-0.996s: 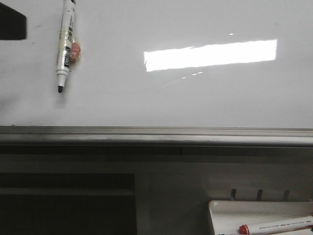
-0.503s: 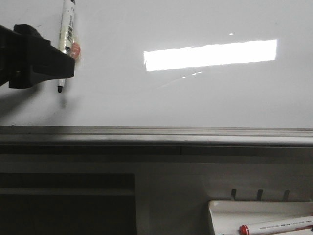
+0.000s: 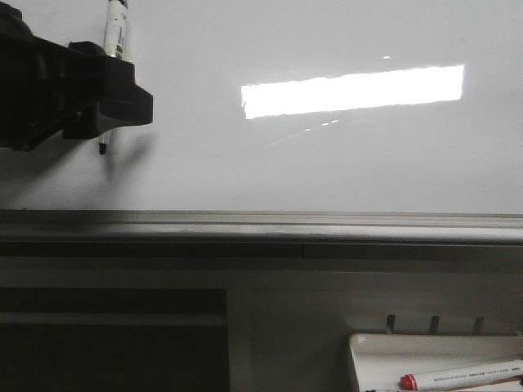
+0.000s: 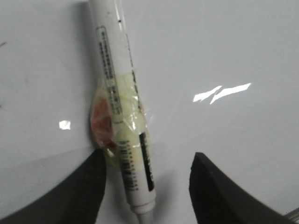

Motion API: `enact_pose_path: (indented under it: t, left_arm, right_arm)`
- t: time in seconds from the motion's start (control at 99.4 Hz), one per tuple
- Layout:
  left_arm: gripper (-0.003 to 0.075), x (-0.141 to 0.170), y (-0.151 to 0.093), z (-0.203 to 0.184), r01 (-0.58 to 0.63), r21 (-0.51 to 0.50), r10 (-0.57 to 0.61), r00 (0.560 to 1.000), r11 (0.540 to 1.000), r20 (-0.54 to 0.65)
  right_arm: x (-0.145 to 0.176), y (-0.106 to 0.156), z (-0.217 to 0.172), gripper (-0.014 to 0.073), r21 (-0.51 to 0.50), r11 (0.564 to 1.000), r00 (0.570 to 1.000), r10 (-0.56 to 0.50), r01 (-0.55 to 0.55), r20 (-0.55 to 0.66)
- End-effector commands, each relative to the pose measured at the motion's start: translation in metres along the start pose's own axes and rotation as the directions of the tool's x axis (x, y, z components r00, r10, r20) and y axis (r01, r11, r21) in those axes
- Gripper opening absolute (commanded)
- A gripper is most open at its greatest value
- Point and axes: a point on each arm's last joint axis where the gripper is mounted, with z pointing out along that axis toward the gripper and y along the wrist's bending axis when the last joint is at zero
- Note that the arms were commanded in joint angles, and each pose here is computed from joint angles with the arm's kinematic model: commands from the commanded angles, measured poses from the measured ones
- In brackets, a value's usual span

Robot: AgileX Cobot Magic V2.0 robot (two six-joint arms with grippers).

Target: Write number 2 on whiteboard

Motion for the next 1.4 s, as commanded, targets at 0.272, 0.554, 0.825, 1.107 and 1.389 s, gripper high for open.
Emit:
enact_pose_path:
  t: [0.272, 0.554, 0.825, 1.107, 1.389]
  left_arm:
    - [-0.0020, -0.006, -0.009, -0.003, -0.114, 0.072, 0.116, 0.993, 0.991, -0.024]
    - [-0.0020, -0.024, -0.018, -0.038, -0.493, 0.173, 0.487, 0.870, 0.853, 0.078]
    - [-0.0020, -0.028, -0.021, -0.061, -0.708, 0.164, 0.686, 0.706, 0.687, 0.175]
    - [-0.0020, -0.010, -0.051, -0.072, -0.853, 0.268, 0.800, 0.516, 0.447, 0.308]
    - [-0.0020, -0.008, -0.056, -0.074, -0.855, 0.284, 0.794, 0.512, 0.434, 0.327]
  right_arm:
    - [-0.013, 0.017, 0.002, -0.0050, -0.187, 0.981, 0.999, -0.052, 0.054, 0.017]
    - [-0.022, 0.035, 0.016, -0.0027, -0.442, 0.883, 0.988, -0.149, 0.155, 0.049]
    - [-0.029, 0.062, 0.048, 0.0360, -0.606, 0.734, 0.945, -0.310, 0.306, 0.101]
    - [-0.061, 0.100, 0.081, 0.0356, -0.646, 0.628, 0.887, -0.421, 0.434, 0.187]
    - [-0.073, 0.140, 0.104, 0.0356, -0.731, 0.535, 0.867, -0.473, 0.424, 0.157]
